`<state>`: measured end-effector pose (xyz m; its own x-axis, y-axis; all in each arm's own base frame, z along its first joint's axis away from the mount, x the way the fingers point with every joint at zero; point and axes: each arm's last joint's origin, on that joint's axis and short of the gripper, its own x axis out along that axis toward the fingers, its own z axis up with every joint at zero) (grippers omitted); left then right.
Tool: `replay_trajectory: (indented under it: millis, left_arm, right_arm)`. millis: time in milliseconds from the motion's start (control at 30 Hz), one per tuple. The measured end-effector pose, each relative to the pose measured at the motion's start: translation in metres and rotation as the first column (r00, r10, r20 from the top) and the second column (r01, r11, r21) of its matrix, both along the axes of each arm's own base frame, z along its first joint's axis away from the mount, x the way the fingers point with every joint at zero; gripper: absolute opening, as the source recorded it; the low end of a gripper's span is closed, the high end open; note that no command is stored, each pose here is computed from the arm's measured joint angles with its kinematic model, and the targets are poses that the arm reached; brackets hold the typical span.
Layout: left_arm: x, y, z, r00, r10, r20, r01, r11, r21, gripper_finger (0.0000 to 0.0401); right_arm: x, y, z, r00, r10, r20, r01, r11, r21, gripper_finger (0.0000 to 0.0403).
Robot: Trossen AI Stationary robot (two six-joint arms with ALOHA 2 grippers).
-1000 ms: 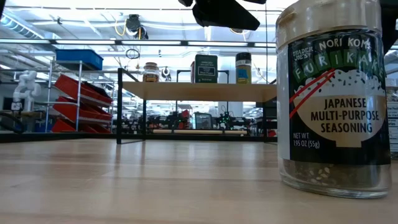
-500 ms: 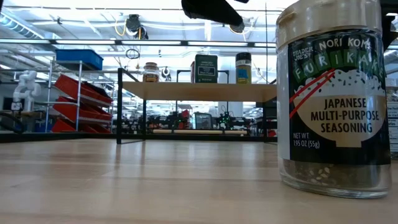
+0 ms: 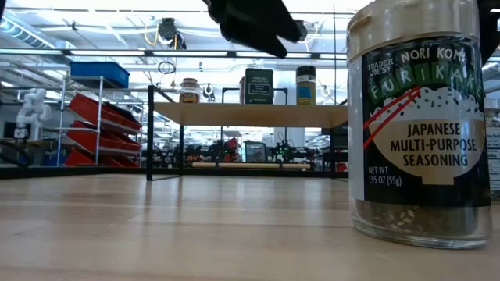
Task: Shelf spices
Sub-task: Put the yellow spice bottle on the shelf
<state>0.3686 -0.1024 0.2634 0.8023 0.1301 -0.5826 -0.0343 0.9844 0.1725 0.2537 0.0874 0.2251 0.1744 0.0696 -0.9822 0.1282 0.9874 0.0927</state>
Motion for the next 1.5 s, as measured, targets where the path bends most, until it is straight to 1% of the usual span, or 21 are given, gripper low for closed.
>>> replay_trajectory:
  millis: [67,167,267,400,500,567,633,700,800,900,1000,1100,1167,1233,1333,1500]
  left_arm:
    - [0.002,0.004,0.0,1.0,0.014,0.009,-0.014,1.0,-0.01,0.0348]
    - [0.003,0.005,0.0,1.0,-0.016,0.025,0.017,0.999,-0.04,0.0348]
    - [0.003,0.004,0.004,0.998,-0.043,0.043,0.044,0.999,-0.025,0.0348]
    - [-0.005,0.006,0.017,0.997,-0.053,0.064,0.054,0.998,-0.016,0.0348]
    - [-0.011,0.007,0.032,0.992,-0.052,0.111,0.055,0.998,-0.027,0.0348]
    - [-0.016,0.008,0.041,0.989,-0.056,0.135,0.065,0.996,-0.065,0.0348]
    - [-0.019,0.007,0.046,0.987,-0.06,0.149,0.082,0.986,-0.143,0.0348]
    - [-0.021,0.007,0.047,0.987,-0.07,0.144,0.099,0.975,-0.199,0.0348]
    - [-0.022,0.001,0.047,0.986,-0.092,0.138,0.121,0.97,-0.211,0.035]
    - [-0.024,-0.005,0.048,0.983,-0.109,0.15,0.14,0.967,-0.214,0.0366]
    - [-0.023,-0.008,0.049,0.981,-0.082,0.176,0.122,0.966,-0.228,0.039]
    - [-0.02,-0.007,0.047,0.983,0.01,0.186,0.031,0.976,-0.214,0.0397]
    - [-0.017,-0.003,0.043,0.981,0.068,0.182,-0.026,0.974,-0.225,0.0396]
    - [-0.016,-0.002,0.04,0.982,0.078,0.173,-0.037,0.973,-0.228,0.0396]
    - [-0.009,-0.003,0.037,0.976,0.084,0.201,-0.036,0.972,-0.233,0.0396]
    - [0.0,-0.004,0.023,0.981,0.081,0.179,-0.037,0.971,-0.237,0.0396]
  right_arm:
    - [-0.001,0.0,0.002,1.0,0.002,0.008,-0.003,1.0,0.014,0.0227]
    - [-0.002,0.0,0.007,1.0,0.001,0.021,-0.001,0.999,0.032,0.0224]
    - [0.0,0.001,0.017,0.998,0.002,0.057,-0.005,0.999,0.044,0.0226]
    - [0.006,0.003,0.035,0.992,0.026,0.121,-0.033,0.998,0.055,0.0227]
    - [0.012,0.003,0.052,0.982,0.045,0.181,-0.057,0.997,0.058,0.0225]
    - [0.015,0.002,0.062,0.975,0.051,0.215,-0.065,0.996,0.059,0.0225]
    - [0.017,0.001,0.072,0.968,0.06,0.245,-0.075,0.996,0.052,0.0227]
    - [0.019,0.001,0.08,0.958,0.078,0.276,-0.091,0.995,0.034,0.0228]
    - [0.021,0.0,0.089,0.945,0.108,0.31,-0.12,0.993,0.02,0.0226]
    - [0.023,-0.001,0.096,0.935,0.119,0.333,-0.132,0.991,0.016,0.0226]
    - [0.024,-0.003,0.1,0.929,0.129,0.346,-0.14,0.99,0.006,0.0228]
    - [0.025,-0.005,0.1,0.925,0.142,0.353,-0.15,0.989,-0.003,0.0228]
    - [0.026,-0.007,0.1,0.923,0.144,0.356,-0.151,0.988,-0.007,0.0226]
    - [0.027,-0.008,0.101,0.92,0.145,0.363,-0.153,0.988,-0.009,0.0226]
    - [0.028,-0.008,0.102,0.912,0.159,0.379,-0.165,0.986,-0.017,0.0228]
    - [0.031,-0.008,0.103,0.892,0.185,0.411,-0.189,0.981,-0.03,0.0227]
